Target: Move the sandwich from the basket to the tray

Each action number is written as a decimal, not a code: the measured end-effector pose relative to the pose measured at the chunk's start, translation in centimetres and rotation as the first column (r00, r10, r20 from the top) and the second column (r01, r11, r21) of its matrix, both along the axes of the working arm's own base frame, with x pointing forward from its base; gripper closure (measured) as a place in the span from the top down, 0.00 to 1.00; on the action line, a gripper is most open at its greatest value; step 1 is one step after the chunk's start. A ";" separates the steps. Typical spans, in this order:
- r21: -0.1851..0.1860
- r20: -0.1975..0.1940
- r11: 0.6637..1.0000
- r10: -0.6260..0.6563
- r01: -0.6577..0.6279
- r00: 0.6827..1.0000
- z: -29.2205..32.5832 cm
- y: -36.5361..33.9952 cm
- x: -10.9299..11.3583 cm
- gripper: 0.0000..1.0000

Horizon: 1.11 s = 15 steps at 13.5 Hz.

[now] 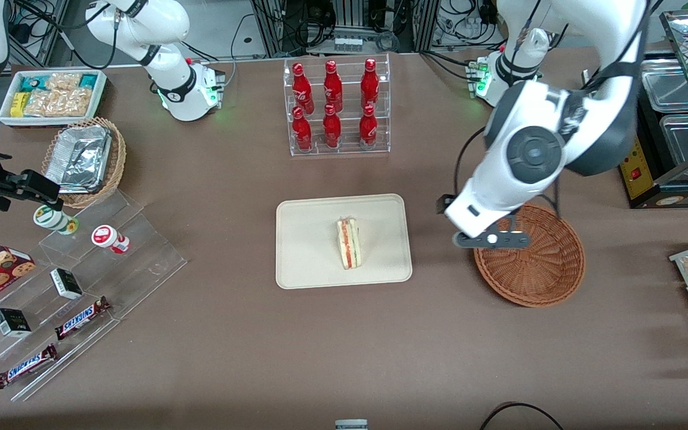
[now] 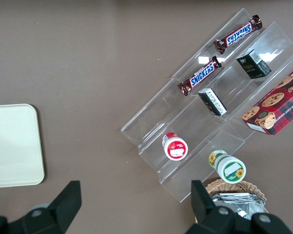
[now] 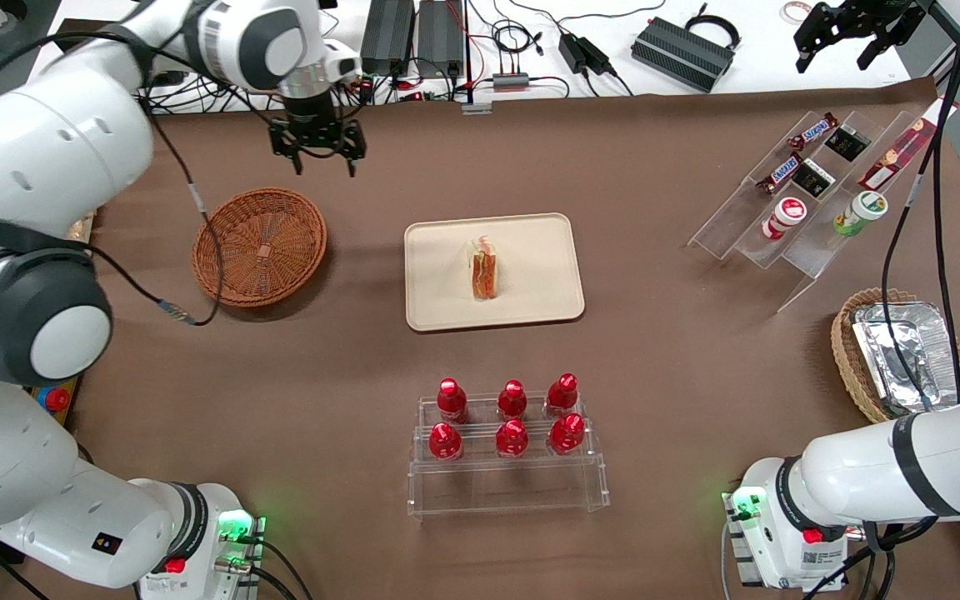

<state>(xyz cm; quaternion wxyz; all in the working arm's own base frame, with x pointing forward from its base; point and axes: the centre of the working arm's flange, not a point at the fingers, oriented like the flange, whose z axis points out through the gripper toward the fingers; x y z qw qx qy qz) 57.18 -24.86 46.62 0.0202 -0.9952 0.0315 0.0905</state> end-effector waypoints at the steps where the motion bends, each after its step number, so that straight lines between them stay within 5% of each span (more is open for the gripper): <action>1: 0.001 -0.020 1.000 -0.015 0.015 1.000 0.6 1.5 -0.3 1.00; 7: -0.010 -0.090 0.999 -0.051 0.051 0.995 5.5 8.8 -2.6 1.00; 15: -0.039 -0.088 0.998 -0.043 0.040 0.995 10.6 16.7 -5.7 1.00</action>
